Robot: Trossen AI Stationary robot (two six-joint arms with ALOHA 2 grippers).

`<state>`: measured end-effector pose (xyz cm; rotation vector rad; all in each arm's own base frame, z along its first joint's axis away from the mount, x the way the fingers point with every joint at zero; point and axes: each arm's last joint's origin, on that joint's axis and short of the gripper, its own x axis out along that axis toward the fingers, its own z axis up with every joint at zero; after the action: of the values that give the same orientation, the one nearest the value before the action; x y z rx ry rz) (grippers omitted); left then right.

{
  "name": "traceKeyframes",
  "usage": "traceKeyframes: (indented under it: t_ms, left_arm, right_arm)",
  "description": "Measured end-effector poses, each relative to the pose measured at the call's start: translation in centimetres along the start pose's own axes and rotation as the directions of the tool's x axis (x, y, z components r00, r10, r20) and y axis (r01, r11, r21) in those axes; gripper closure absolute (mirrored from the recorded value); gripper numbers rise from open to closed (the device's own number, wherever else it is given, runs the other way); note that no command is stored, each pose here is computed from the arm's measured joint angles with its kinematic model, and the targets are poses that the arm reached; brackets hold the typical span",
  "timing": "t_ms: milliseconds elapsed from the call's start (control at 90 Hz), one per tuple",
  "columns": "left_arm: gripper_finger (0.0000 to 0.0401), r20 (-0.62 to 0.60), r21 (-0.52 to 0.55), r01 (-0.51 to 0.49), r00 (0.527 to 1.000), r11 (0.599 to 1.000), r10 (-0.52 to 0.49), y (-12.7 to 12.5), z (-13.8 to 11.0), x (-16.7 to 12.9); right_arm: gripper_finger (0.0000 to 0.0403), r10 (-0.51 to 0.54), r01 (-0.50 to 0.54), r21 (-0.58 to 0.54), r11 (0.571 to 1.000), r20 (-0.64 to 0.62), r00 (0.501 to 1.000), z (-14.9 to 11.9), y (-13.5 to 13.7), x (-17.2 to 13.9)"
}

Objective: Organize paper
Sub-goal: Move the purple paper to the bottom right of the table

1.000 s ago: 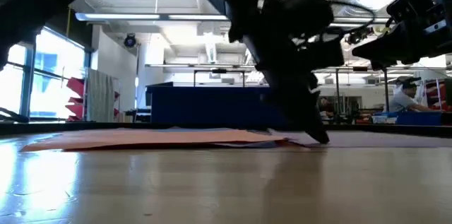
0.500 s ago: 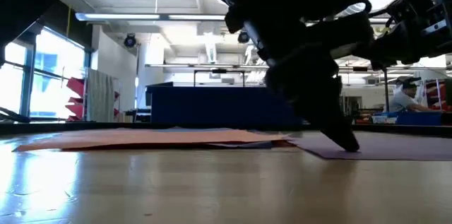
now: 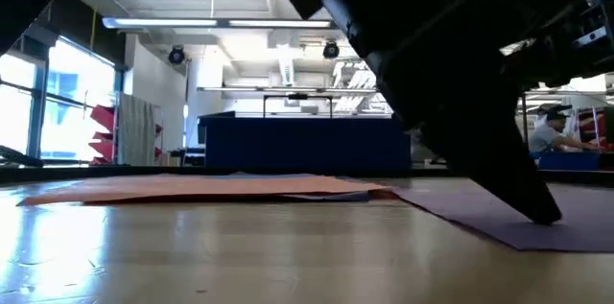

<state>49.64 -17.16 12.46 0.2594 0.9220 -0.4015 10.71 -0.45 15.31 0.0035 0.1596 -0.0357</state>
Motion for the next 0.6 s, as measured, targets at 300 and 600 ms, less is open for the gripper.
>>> traceKeyframes:
  t_ms: [300,600]
  left_arm:
    - [0.0401,0.021,-0.041,-0.019,1.0,0.999,0.02,-3.7,0.6,0.0]
    - [0.0401,0.074,-0.048,-0.006,0.997,0.999,0.01,-5.8,1.2,0.0]
  right_arm:
    - [0.0402,0.001,-0.001,0.0,1.0,0.0,1.0,0.0,0.0,0.0]
    - [0.0402,0.0,0.0,0.0,1.0,0.001,1.0,0.0,0.0,0.0]
